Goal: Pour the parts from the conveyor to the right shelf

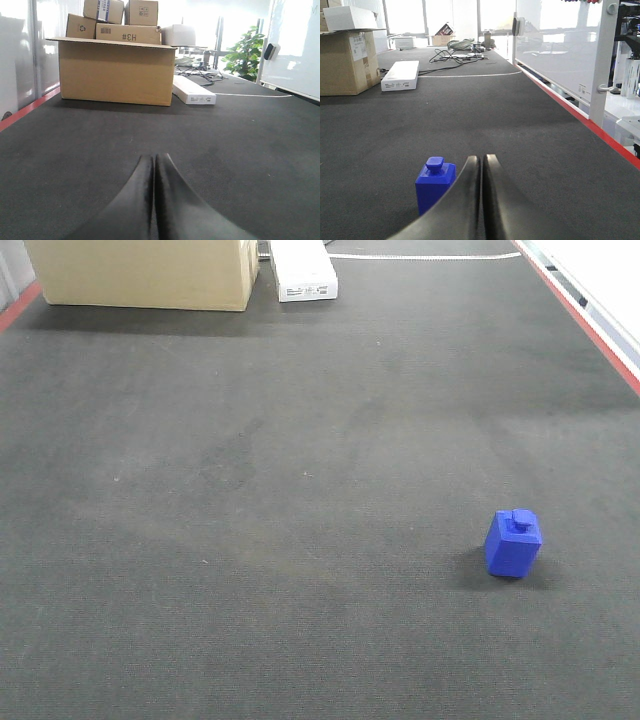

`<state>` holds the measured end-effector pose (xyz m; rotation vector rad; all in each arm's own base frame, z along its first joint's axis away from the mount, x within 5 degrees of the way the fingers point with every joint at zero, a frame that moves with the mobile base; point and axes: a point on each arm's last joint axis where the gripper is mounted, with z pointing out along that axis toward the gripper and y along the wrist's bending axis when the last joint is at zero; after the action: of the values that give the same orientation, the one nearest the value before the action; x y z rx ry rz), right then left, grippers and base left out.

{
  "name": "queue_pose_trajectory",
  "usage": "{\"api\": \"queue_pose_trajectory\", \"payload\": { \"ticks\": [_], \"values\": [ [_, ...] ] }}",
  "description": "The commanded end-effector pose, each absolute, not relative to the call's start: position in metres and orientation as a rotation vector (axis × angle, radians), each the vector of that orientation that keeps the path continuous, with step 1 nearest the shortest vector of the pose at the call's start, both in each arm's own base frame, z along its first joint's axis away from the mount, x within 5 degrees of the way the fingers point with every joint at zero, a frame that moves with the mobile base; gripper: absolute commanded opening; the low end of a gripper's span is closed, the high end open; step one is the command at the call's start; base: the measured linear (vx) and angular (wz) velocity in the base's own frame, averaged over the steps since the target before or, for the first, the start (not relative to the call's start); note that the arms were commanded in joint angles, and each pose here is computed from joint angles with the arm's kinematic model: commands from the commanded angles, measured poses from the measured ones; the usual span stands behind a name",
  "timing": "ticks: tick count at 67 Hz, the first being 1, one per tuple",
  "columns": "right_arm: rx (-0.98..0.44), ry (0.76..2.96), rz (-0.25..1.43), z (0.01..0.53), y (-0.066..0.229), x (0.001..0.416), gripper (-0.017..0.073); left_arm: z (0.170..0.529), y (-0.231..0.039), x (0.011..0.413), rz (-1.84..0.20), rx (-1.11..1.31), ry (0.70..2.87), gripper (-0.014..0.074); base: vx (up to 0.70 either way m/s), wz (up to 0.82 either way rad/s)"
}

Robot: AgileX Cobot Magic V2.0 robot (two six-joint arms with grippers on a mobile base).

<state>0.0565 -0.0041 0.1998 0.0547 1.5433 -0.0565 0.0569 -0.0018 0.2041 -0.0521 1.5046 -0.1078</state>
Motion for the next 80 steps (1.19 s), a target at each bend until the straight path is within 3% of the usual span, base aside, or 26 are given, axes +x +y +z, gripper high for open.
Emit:
{"api": "queue_pose_trajectory", "payload": {
  "ticks": [1, 65, 80],
  "values": [
    [0.042, 1.490, -0.062, 0.201, -0.004, 0.057, -0.0008, 0.203, -0.002, 0.056, -0.127, -0.059, 1.435, -0.0006, 0.00, 0.00],
    [0.042, 1.467, -0.060, 0.203, -0.004, 0.057, -0.0008, 0.203, -0.002, 0.056, -0.127, -0.059, 1.435, -0.0006, 0.00, 0.00],
    [0.028, 1.305, -0.065, 0.244, -0.003, 0.050, -0.0008, 0.203, -0.002, 0.056, -0.127, -0.059, 1.435, -0.0006, 0.00, 0.00]
  ]
}}
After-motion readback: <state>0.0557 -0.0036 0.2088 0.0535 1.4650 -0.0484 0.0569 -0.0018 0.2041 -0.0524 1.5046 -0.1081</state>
